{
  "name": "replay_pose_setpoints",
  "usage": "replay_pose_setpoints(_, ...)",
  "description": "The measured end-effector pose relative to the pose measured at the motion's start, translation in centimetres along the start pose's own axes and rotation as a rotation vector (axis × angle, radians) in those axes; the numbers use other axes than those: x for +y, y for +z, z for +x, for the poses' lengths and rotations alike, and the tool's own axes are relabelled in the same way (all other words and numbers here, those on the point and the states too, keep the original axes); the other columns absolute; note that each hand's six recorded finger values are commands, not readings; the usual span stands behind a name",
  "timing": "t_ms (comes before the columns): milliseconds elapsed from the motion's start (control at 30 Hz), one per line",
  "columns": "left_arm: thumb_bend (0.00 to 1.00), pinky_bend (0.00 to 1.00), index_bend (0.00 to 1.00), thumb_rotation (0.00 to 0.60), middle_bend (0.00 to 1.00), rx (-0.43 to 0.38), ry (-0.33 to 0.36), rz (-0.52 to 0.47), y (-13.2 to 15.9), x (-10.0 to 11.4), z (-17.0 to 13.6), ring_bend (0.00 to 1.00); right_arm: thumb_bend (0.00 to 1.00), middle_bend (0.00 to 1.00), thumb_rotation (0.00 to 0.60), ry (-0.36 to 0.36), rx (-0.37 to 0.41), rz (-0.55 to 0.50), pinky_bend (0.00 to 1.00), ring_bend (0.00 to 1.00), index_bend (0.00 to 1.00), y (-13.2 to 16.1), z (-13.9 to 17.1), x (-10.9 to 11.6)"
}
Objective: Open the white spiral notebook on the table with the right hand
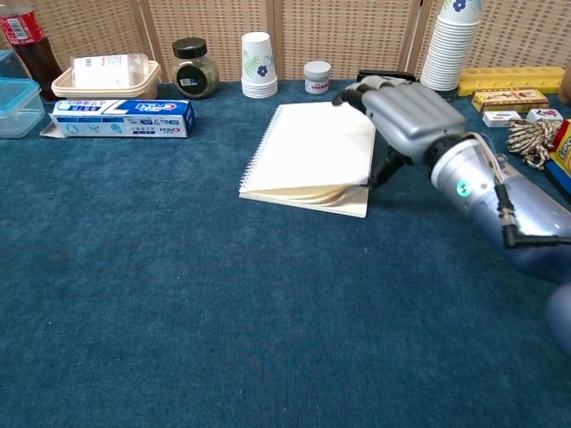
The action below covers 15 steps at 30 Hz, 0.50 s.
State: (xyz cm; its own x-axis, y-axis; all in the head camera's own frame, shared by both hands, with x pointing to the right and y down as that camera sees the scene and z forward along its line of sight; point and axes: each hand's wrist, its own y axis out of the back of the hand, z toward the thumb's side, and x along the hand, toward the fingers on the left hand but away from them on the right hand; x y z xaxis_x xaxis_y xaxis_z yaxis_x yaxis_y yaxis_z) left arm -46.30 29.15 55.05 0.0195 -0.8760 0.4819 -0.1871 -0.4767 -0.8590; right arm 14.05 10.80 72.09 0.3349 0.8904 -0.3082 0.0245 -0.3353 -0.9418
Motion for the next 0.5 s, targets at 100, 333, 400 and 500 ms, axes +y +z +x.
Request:
replay_pose_setpoints(100, 0.27, 0.0, 0.11, 0.6, 0.07, 0.002, 0.002, -0.007, -0.1, 0.0, -0.1, 0.01, 0.15, 0.14, 0.6, -0.037, -0.011, -0.021, 0.12, 0.05, 0.13, 0.4, -1.2, 1.1)
replay_pose_setpoints(333, 0.27, 0.0, 0.11, 0.6, 0.07, 0.001, 0.005, -0.013, -0.2, -0.1, -0.2, 0.01, 0.15, 0.14, 0.6, -0.098, -0.02, -0.05, 0.12, 0.05, 0.13, 1.4, -3.1, 3.4)
replay_pose_setpoints(400, 0.27, 0.0, 0.11, 0.6, 0.07, 0.0, 0.008, -0.014, -0.2, 0.0, -0.3, 0.01, 0.15, 0.14, 0.6, -0.107, -0.017, -0.055, 0.12, 0.05, 0.13, 1.7, -3.4, 3.8)
replay_pose_setpoints(500, 0.27, 0.0, 0.11, 0.6, 0.07, -0.002, 0.007, -0.018, -0.1, -0.1, -0.3, 0.01, 0.15, 0.14, 0.6, -0.122, -0.008, -0.073, 0.12, 0.05, 0.13, 2.6, -4.0, 4.8)
